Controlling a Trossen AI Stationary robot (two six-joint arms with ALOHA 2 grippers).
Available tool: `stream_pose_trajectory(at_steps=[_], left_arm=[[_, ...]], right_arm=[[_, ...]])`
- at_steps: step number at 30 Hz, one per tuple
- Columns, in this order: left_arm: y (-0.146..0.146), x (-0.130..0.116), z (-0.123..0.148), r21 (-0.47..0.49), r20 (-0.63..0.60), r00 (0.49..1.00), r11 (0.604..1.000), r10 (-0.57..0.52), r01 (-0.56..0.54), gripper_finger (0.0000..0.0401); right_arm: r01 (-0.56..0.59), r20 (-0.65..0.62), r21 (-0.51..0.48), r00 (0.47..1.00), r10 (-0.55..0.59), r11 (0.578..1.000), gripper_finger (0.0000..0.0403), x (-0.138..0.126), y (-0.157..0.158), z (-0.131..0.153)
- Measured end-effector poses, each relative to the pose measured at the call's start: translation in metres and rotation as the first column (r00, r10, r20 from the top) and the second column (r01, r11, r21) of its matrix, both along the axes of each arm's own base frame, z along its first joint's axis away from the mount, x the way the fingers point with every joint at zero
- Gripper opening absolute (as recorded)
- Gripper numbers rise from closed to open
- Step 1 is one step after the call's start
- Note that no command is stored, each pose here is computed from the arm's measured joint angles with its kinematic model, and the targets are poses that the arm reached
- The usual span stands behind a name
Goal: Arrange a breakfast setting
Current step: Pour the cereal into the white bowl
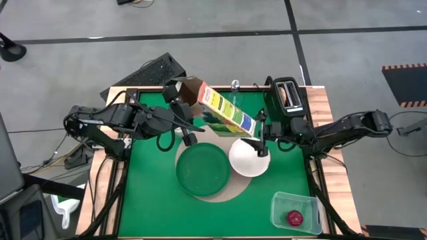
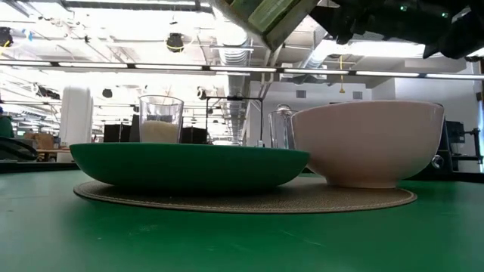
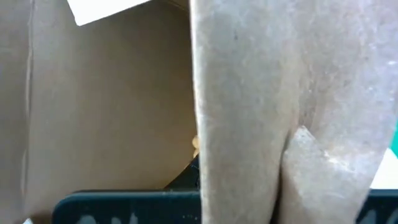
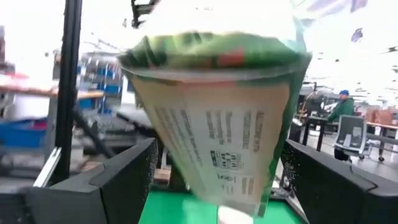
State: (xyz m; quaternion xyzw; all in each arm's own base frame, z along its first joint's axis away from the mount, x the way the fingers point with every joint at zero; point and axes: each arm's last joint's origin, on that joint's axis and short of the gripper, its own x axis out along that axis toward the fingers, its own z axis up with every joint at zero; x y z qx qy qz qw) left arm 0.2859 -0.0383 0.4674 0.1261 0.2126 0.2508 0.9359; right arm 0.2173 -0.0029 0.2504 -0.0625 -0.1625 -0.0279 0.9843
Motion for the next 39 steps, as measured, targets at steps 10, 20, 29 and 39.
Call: stream_pose_trajectory(at_steps=[10,20,29,39], left_arm=[[-0.002,0.004,0.006,-0.029,0.063,0.996,0.998,-0.060,0.062,0.0000],[-0.006,0.018,0.000,-0.021,0.061,0.993,0.995,-0.096,0.098,0.0000],[-0.009,0.027,-0.001,-0.016,0.075,0.984,0.987,-0.159,0.160,0.0000],[-0.008,0.026,-0.001,-0.028,0.087,0.985,0.988,-0.151,0.154,0.0004]], right_arm=[[0.048,0.046,0.045,0.998,-0.050,0.998,0.0366,-0.002,-0.004,0.004],[0.065,0.140,0.022,0.988,-0.068,0.998,0.0362,-0.006,-0.006,0.013],[0.047,0.143,0.008,0.989,-0.048,0.999,0.0315,-0.006,-0.007,0.013],[0.056,0.137,0.000,0.989,-0.055,0.998,0.0253,-0.007,-0.007,0.014]])
